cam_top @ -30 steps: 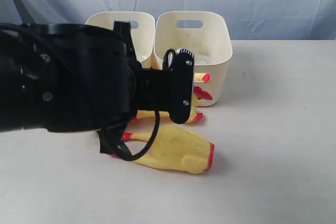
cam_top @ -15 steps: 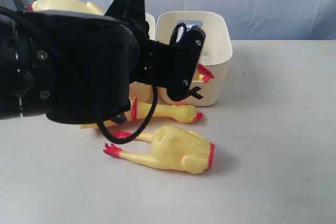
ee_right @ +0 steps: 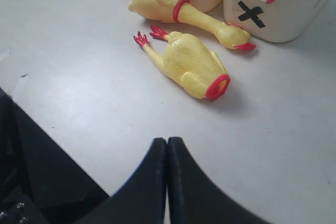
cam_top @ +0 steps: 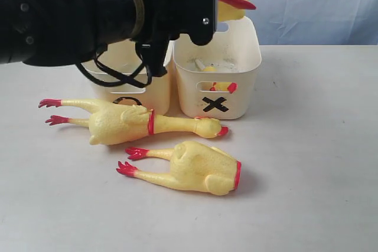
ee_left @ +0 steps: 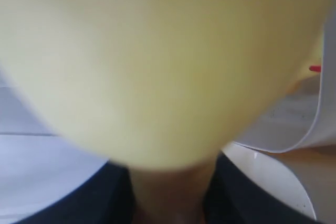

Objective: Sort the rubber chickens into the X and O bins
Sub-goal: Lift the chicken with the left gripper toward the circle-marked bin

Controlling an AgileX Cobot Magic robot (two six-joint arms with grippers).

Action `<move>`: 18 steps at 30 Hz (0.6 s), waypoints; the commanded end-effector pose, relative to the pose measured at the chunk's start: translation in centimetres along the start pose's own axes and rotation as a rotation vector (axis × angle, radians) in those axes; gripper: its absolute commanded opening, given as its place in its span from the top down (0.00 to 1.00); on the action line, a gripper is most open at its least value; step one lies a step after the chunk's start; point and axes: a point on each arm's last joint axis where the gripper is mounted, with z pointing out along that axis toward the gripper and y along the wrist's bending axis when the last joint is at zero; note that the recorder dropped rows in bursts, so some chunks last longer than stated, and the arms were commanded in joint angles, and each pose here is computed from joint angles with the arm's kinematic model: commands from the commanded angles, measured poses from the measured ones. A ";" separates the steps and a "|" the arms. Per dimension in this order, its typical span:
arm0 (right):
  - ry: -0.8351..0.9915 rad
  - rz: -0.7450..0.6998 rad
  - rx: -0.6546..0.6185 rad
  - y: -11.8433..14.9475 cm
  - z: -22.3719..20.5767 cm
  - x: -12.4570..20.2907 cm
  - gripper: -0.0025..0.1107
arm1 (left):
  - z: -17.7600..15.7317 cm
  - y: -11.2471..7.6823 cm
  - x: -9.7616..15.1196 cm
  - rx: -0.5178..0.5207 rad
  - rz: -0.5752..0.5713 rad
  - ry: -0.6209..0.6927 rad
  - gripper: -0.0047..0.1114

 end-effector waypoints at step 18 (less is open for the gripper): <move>-0.015 -0.002 0.009 -0.1 0.0 0.0 0.99 | 5.3 -1.2 6.7 0.100 -0.112 -0.095 0.96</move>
